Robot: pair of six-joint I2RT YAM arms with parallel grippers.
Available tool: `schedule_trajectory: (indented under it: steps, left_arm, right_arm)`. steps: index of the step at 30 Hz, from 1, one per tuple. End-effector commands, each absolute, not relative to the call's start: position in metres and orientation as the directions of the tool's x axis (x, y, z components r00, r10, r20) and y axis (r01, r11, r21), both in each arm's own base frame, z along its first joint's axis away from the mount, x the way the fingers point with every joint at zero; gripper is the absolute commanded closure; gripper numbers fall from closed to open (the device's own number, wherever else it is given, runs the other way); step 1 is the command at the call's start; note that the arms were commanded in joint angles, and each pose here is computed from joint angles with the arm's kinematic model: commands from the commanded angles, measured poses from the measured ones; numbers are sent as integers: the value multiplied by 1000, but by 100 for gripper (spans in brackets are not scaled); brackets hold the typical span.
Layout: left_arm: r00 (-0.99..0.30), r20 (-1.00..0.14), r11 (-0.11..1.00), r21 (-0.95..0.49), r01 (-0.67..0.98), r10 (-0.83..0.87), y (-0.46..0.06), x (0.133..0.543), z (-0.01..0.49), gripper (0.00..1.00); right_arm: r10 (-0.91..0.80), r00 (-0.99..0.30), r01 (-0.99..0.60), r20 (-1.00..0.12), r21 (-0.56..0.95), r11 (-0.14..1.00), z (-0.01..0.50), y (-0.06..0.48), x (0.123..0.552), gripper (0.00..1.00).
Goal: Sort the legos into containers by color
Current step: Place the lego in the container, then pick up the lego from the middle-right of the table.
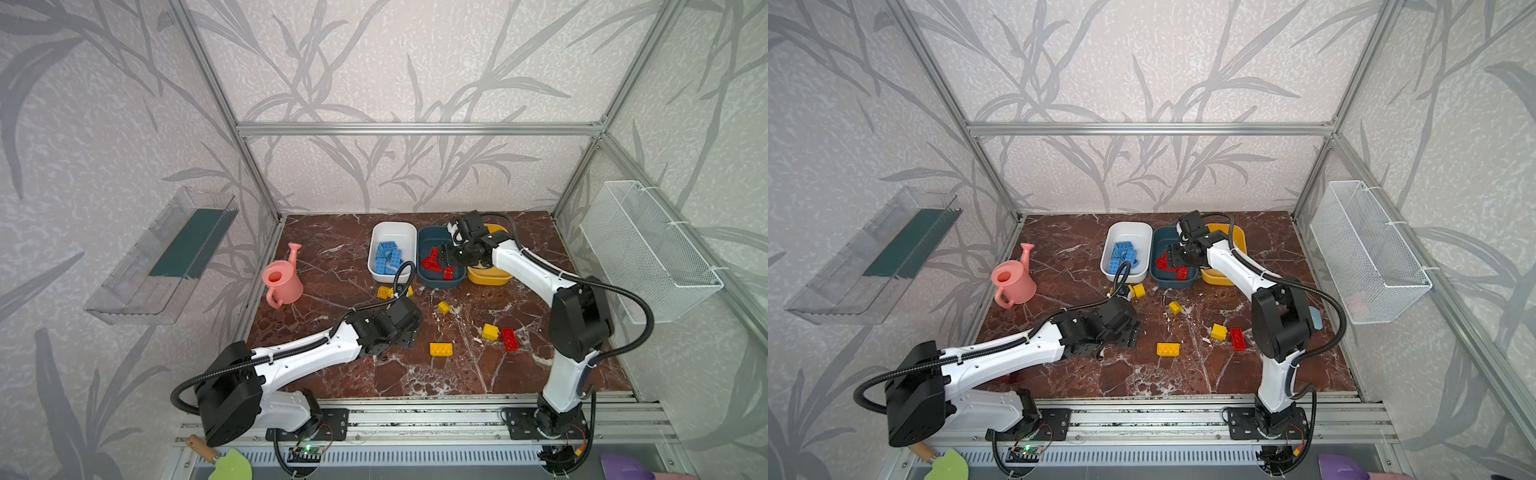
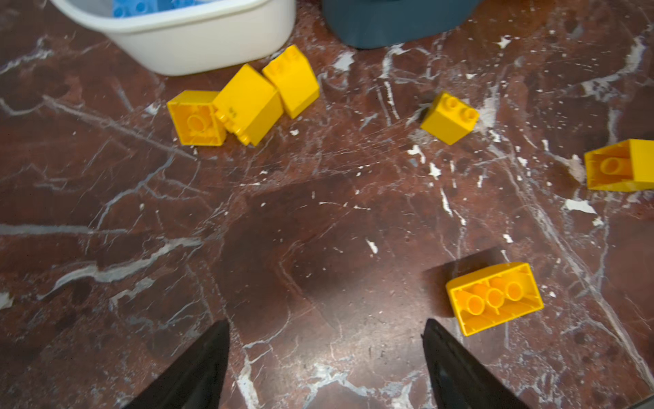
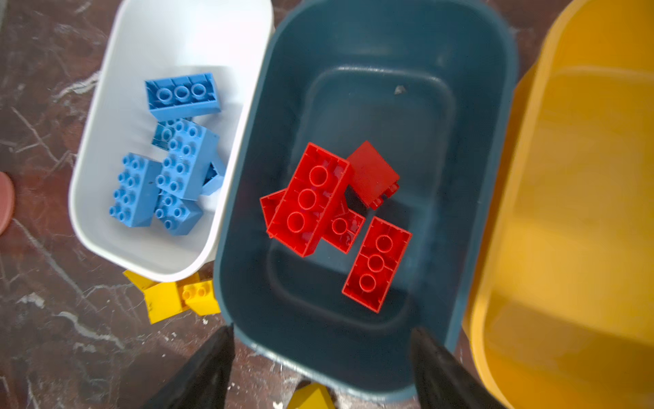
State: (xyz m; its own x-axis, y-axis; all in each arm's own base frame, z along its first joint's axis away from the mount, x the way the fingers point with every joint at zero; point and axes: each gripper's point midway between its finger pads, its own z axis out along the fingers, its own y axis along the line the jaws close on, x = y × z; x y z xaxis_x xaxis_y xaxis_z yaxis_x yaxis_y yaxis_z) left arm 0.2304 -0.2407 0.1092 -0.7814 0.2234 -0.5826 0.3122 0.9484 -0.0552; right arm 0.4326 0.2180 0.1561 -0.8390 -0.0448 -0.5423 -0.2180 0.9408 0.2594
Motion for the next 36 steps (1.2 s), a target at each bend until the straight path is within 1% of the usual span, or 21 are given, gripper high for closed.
schedule_trajectory:
  steps: [1, 5, 12, 17, 21, 24, 28, 33, 36]
  left_arm:
    - [-730, -606, 916, -6, 401, 315, -262, 233, 114, 15]
    - [-715, -577, 865, -28, 501, 395, -298, 234, 104, 15]
    - [-648, -589, 774, -60, 631, 483, -378, 225, 106, 15]
    - [-572, -579, 695, -15, 719, 580, -432, 212, 93, 16]
    - [-522, -573, 632, -8, 775, 632, -468, 201, 82, 17]
    - [-472, -575, 576, 0, 817, 668, -493, 192, 80, 17]
    - [-399, -566, 495, 19, 869, 722, -516, 185, 72, 17]
    - [-294, -542, 394, 74, 916, 787, -529, 189, 55, 18]
    - [-273, -533, 363, 68, 929, 800, -535, 193, 47, 18]
  right_arm:
    - [-20, -781, -239, -624, 269, 933, 206, 199, 418, 15]
    - [46, -765, -215, -642, 322, 922, 234, 172, 401, 10]
    - [179, -725, -154, -665, 409, 899, 266, 130, 379, 6]
    - [243, -679, -89, -693, 407, 909, 287, 102, 373, 6]
    - [275, -637, -70, -720, 410, 910, 306, 87, 372, 4]
    - [292, -630, -66, -720, 424, 903, 310, 83, 373, 4]
    - [319, -624, -66, -713, 455, 888, 310, 79, 376, 4]
    - [404, -610, -67, -682, 552, 831, 318, 67, 383, 4]
    - [420, -596, -71, -684, 566, 821, 325, 63, 385, 4]
